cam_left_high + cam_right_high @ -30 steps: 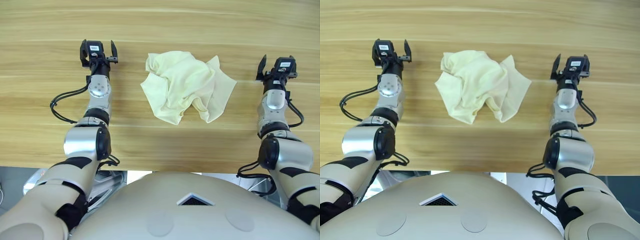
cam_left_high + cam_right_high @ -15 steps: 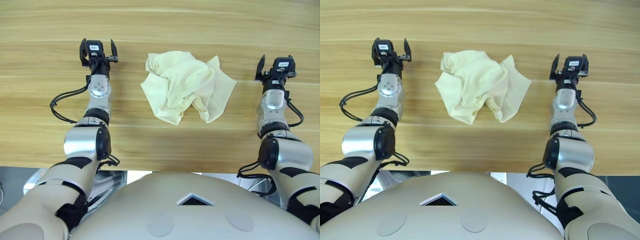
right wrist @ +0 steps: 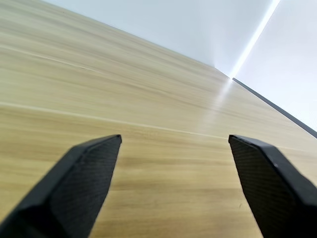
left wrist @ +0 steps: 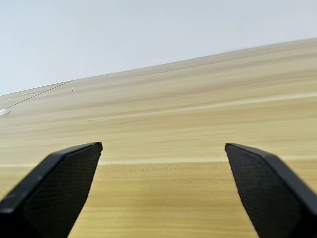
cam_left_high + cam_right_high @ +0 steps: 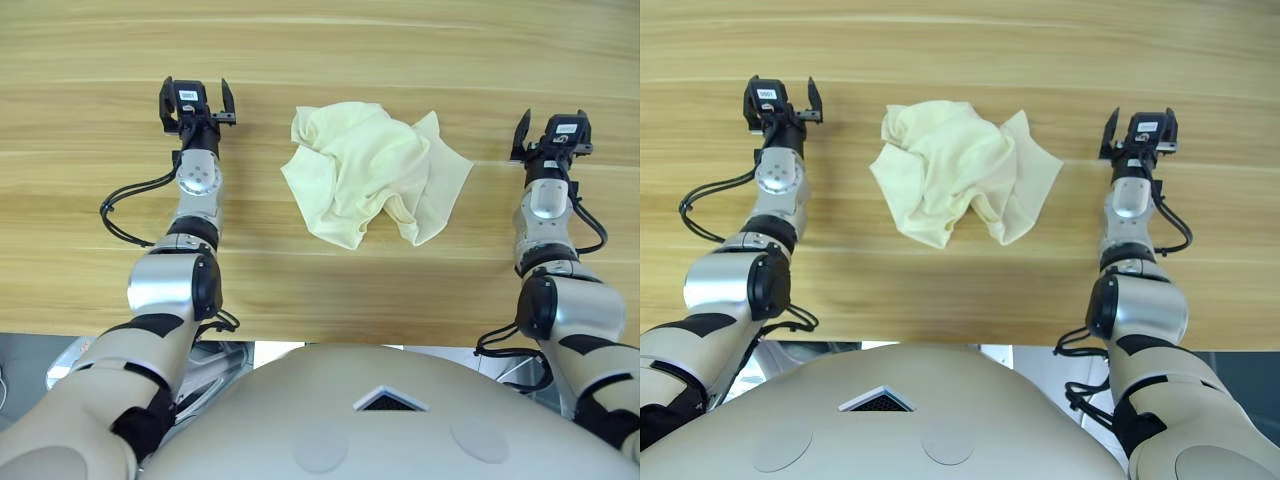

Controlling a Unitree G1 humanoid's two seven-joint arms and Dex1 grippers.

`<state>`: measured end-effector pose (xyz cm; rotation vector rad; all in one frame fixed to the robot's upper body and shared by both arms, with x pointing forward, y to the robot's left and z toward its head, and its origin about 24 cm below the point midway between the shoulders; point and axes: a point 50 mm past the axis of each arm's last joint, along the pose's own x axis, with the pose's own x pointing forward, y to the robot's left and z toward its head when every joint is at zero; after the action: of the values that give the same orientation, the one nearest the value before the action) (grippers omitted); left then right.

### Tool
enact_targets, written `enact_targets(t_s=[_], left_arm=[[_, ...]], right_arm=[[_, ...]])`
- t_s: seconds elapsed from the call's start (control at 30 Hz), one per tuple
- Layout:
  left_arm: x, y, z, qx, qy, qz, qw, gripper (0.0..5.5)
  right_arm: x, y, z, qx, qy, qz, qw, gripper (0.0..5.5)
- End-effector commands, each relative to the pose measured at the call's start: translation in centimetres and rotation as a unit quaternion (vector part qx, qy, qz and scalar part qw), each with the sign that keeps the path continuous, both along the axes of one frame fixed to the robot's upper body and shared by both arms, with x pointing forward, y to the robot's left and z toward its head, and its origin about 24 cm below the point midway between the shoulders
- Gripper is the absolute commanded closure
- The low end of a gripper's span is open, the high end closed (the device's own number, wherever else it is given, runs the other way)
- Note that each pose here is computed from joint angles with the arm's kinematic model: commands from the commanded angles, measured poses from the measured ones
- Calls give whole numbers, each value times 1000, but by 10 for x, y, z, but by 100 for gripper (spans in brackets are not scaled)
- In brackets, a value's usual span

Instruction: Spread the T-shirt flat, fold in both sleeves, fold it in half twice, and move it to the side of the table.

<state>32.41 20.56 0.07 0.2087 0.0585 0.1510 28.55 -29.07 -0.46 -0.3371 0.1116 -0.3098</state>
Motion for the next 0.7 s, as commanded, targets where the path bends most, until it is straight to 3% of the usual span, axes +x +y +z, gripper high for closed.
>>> enact_targets(t_s=[0.03, 0.17, 0.23, 0.47, 0.6, 0.7], left_arm=[[4, 0, 5, 8, -8, -1, 1000, 90], [3, 4, 7, 0, -21, 10, 1000, 90], [-1, 12, 15, -15, -66, 13, 998, 90], [-45, 36, 44, 121, -217, -107, 963, 90], [-72, 30, 42, 204, -202, -220, 932, 90], [-97, 20, 32, 244, -168, -338, 893, 90]], right_arm=[[2, 1, 2, -4, -4, 2, 1000, 148], [2, 3, 2, -8, -9, 0, 1000, 148], [-1, 1, 11, -69, -43, 10, 997, 148], [-33, -3, 29, -278, -95, 112, 949, 148], [-57, -9, 33, -355, -72, 186, 913, 148], [-82, -25, 30, -397, -5, 246, 884, 148]])
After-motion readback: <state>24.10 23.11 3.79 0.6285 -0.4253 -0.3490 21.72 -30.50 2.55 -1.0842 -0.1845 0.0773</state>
